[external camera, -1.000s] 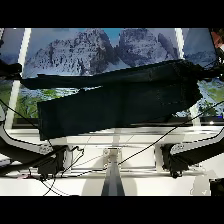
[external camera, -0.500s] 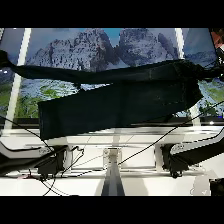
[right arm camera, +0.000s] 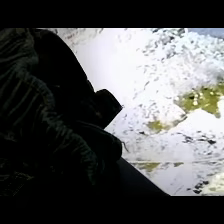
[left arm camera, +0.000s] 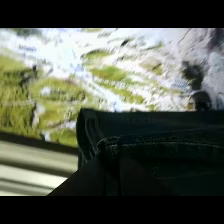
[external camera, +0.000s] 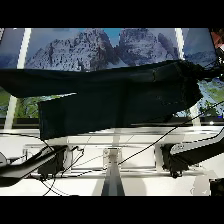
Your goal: Fold the clothes and pants, and hang the long-sleeved shirts on hangers.
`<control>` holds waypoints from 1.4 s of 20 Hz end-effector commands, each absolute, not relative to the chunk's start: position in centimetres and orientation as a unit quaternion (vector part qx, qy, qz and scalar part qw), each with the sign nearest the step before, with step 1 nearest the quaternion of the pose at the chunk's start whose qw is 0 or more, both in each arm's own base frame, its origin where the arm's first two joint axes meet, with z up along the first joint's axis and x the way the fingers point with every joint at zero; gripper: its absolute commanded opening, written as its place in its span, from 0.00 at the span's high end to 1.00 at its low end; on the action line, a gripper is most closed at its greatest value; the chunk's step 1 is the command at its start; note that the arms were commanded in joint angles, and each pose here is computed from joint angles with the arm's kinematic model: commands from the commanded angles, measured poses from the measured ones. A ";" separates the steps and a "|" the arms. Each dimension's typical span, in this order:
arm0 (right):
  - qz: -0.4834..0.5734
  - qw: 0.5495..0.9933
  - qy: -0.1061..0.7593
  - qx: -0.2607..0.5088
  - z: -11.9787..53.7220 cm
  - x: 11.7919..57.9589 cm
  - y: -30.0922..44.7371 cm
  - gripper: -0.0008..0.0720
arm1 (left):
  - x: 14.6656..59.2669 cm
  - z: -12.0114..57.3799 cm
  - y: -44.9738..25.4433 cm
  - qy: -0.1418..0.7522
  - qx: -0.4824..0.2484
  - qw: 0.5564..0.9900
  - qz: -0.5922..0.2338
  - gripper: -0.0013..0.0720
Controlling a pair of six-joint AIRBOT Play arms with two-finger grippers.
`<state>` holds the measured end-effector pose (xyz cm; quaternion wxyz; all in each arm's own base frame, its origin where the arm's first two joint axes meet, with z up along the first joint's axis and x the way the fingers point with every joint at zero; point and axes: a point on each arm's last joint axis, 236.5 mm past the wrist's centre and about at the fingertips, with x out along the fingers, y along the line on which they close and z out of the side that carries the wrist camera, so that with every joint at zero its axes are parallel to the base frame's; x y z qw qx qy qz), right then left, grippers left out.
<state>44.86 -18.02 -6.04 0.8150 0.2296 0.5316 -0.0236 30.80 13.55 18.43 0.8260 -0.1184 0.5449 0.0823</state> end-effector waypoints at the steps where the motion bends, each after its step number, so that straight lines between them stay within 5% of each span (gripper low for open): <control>1: -0.030 0.821 0.523 0.227 -5.9 45.3 -18.4 0.93 | 30.8 11.7 14.9 0.585 -0.161 0.786 0.117 0.95; 6: -0.038 0.828 0.513 0.224 -5.7 45.7 -18.9 0.93 | 40.5 2.1 17.3 0.515 -0.238 0.816 0.111 0.95; 11: -0.042 0.831 0.508 0.223 -5.7 45.9 -19.1 0.93 | 49.7 1.3 18.7 0.357 -0.371 0.848 0.123 0.95; 24: -0.081 0.924 0.351 0.130 -1.5 55.9 -17.4 0.93 | 53.6 -2.9 18.3 0.335 -0.315 0.879 0.124 0.93; 25: -0.084 0.929 0.338 0.124 -1.3 56.7 -17.1 0.93 | 53.7 -3.3 18.2 0.338 -0.315 0.878 0.123 0.71; 26: -0.084 0.932 0.330 0.120 -1.2 57.2 -16.8 0.92 | 53.6 -3.6 18.2 0.341 -0.314 0.877 0.124 0.26; 27: -0.083 0.934 0.328 0.117 -1.4 57.5 -16.4 0.92 | 53.6 -3.5 18.2 0.340 -0.311 0.879 0.122 0.04; 28: -0.080 0.934 0.329 0.114 -1.5 57.6 -16.1 0.92 | 53.6 -3.1 18.1 0.340 -0.300 0.883 0.116 0.04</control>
